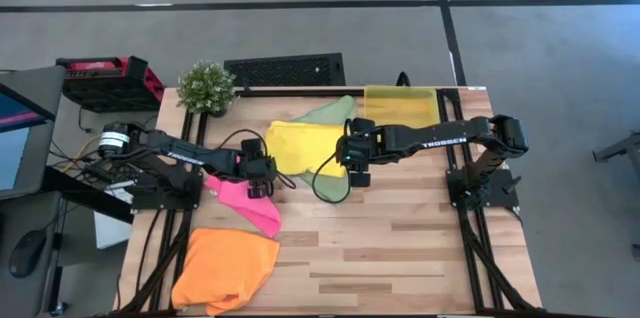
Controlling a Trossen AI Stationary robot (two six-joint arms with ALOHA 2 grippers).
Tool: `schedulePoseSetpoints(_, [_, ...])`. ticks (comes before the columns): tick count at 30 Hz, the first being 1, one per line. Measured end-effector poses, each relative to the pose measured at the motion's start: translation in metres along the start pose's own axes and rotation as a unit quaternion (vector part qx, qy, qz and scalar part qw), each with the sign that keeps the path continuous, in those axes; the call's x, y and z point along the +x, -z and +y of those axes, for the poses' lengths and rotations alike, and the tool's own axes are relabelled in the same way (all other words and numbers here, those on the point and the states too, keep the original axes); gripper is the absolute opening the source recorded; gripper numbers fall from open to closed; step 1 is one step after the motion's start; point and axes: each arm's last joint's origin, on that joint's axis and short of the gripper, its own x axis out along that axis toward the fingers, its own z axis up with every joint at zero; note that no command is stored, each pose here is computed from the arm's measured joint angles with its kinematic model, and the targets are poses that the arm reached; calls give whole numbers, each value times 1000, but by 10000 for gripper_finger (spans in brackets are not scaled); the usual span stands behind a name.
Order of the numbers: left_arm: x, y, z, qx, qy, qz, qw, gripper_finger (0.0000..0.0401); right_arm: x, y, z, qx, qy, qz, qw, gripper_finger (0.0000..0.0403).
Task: Fold microfiber towels
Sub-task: Fold the yellow towel
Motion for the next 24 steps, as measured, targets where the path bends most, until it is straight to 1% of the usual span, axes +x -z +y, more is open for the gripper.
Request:
schedulePoseSetpoints(3, [1,1,0,2,-7,0,1000,176,0,0,0,-1,0,0,1000,180])
schedulePoseSetpoints(6, [1,0,1,18,-17,-4,1000,154,0,0,0,-1,0,1,1000,180])
schedulePoseSetpoints(8, [2,0,1,25,-20,-5,999,123,0,0,0,-1,0,1,1000,179])
schedulePoseSetpoints(11, [2,-2,3,25,-22,-3,999,58,0,1,-1,-1,1,2,1000,177])
schedulePoseSetpoints(13, [-1,-8,7,17,-24,-2,1000,17,-4,2,-2,-1,2,1,1000,175])
schedulePoseSetpoints(14, [-3,-12,9,13,-25,-4,1000,11,-6,1,-2,1,3,-4,1000,175])
schedulePoseSetpoints(17, [-10,-25,16,15,-34,-12,999,10,-11,4,-4,6,3,0,1000,176])
schedulePoseSetpoints(24, [-34,-62,30,82,-50,-60,994,3,-28,7,-10,17,8,-22,1000,172])
